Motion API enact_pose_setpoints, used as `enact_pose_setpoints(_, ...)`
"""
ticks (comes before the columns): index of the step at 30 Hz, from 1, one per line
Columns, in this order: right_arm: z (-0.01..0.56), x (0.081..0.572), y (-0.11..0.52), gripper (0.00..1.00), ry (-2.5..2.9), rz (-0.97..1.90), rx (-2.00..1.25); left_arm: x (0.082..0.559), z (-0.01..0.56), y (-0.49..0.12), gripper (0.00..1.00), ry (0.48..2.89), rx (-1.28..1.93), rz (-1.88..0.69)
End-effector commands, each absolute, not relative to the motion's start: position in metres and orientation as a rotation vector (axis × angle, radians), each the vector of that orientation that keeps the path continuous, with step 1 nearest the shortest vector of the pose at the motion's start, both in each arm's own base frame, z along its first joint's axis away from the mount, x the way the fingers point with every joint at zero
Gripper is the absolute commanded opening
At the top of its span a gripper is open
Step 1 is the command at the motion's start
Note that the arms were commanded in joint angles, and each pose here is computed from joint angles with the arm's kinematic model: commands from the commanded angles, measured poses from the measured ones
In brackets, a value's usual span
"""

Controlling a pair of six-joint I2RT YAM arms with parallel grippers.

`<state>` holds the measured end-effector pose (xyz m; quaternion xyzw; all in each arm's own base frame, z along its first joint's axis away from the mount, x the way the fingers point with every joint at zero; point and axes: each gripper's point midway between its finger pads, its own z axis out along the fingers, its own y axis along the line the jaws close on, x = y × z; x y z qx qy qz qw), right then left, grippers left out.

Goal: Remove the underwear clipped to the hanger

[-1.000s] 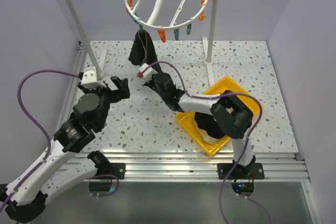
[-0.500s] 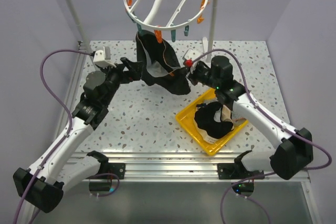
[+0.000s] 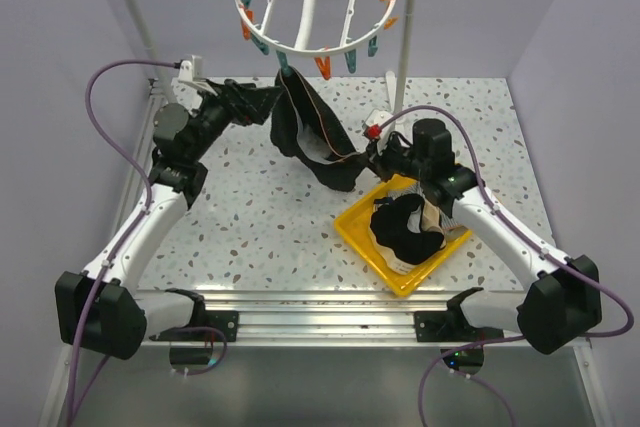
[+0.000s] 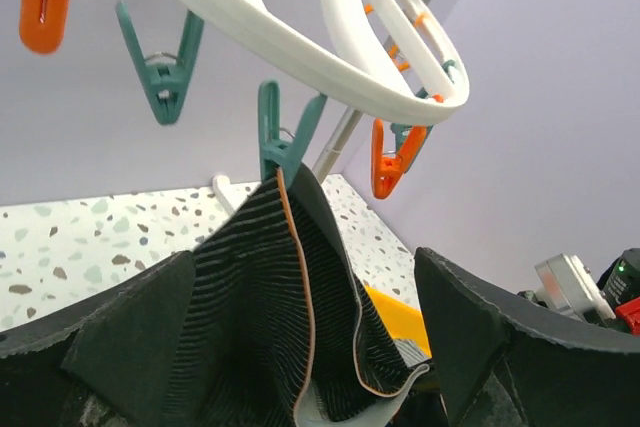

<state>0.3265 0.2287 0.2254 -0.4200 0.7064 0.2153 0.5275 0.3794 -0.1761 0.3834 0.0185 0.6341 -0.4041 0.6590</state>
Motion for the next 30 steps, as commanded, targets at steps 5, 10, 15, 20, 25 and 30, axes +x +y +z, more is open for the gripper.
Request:
enact_pose_setpoints(5, 0.24, 0.325, 0.221, 0.0, 1.662, 0.533, -0.956, 0.376, 0.426, -0.189, 0.89, 1.265, 0.254, -1.106)
enact_pose_setpoints(10, 0.241, 0.326, 0.219, 0.0, 1.662, 0.539, -0.949, 0.383, 0.425, -0.195, 0.85, 1.256, 0.266, -1.158)
enact_pose_setpoints(15, 0.241, 0.325, 0.222, 0.0, 1.663, 0.565, -0.936, 0.386, 0.431, -0.202, 0.85, 1.253, 0.242, -1.157)
enact_pose_setpoints(20, 0.235, 0.329, 0.223, 0.0, 1.674, 0.566, -0.922, 0.371, 0.426, -0.215, 0.87, 1.294, 0.237, -1.123)
enact_pose_setpoints(25, 0.228, 0.329, 0.224, 0.0, 1.686, 0.576, -0.93, 0.359, 0.402, -0.214, 0.9, 1.402, 0.167, -1.012)
enact_pose_setpoints(30, 0.225, 0.327, 0.227, 0.0, 1.692, 0.6, -0.935, 0.345, 0.396, -0.218, 0.92, 1.445, 0.106, -0.969)
